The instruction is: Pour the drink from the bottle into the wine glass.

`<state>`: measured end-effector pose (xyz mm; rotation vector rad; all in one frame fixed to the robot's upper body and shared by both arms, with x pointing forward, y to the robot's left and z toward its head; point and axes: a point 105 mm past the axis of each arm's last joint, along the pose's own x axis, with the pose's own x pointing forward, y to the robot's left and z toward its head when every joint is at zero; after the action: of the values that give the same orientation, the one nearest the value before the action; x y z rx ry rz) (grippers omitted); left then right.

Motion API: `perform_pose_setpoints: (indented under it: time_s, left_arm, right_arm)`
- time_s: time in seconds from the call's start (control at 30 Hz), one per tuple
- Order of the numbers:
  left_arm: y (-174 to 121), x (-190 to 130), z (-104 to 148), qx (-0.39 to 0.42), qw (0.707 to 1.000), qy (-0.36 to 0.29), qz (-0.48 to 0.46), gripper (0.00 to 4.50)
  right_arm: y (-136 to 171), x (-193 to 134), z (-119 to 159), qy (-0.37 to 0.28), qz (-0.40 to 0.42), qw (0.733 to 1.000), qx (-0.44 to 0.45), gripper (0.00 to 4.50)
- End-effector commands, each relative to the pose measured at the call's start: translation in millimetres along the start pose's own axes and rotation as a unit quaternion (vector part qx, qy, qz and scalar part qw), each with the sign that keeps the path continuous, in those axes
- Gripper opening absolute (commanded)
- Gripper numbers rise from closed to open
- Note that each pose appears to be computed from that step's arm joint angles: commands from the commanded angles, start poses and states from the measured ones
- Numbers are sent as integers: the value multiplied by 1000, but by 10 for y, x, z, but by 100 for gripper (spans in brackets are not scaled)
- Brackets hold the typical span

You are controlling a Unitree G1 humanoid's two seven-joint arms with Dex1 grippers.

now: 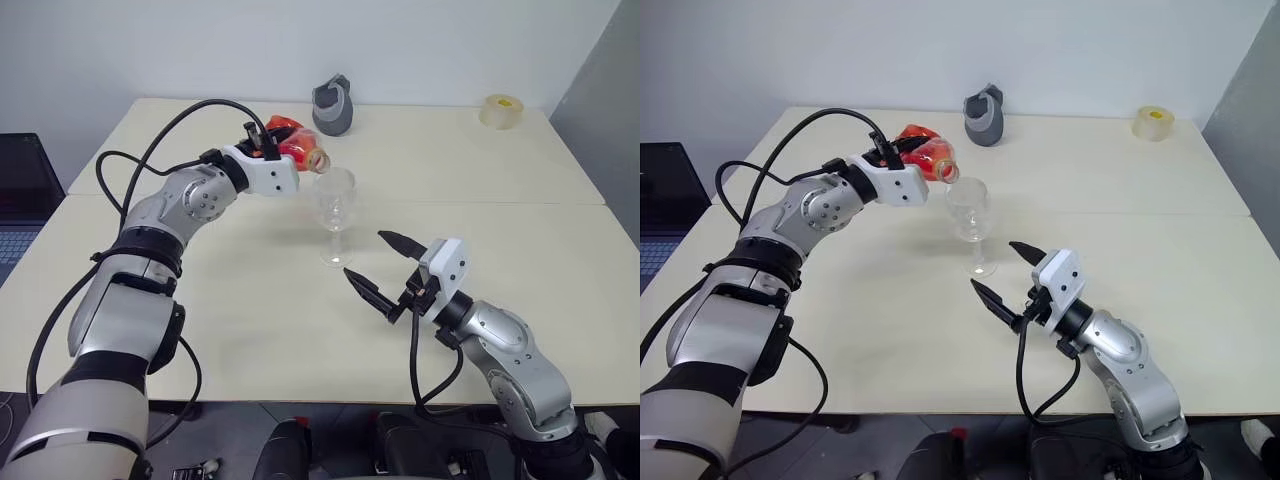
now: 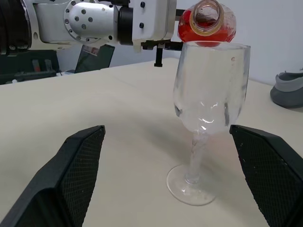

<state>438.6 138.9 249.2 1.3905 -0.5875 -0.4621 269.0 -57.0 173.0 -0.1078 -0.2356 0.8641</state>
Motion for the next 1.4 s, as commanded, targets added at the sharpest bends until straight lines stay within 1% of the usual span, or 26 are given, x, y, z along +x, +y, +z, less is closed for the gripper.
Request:
perform_pose_setpoints:
  time_s: [0.03,0.27,0.43,0.8,1.4]
  left_arm:
    - [295,22,45,25,999,-11,46,90]
    - [344,53,75,56,997,-15,52,90]
    - [355,73,92,68,996,-18,54,90]
    - [380,86,91,88,994,-16,58,90]
    - [367,73,25,97,994,-2,55,90]
  right_arm:
    - [17,-34,207,-38,-2,999,-19,450]
    - [-3,-93,257,-55,-18,998,-28,450]
    - [-56,-136,249,-71,-47,996,-28,450]
    - [-12,-148,196,-66,-45,996,-25,450]
    - [-2,-153,217,-69,-48,996,-16,450]
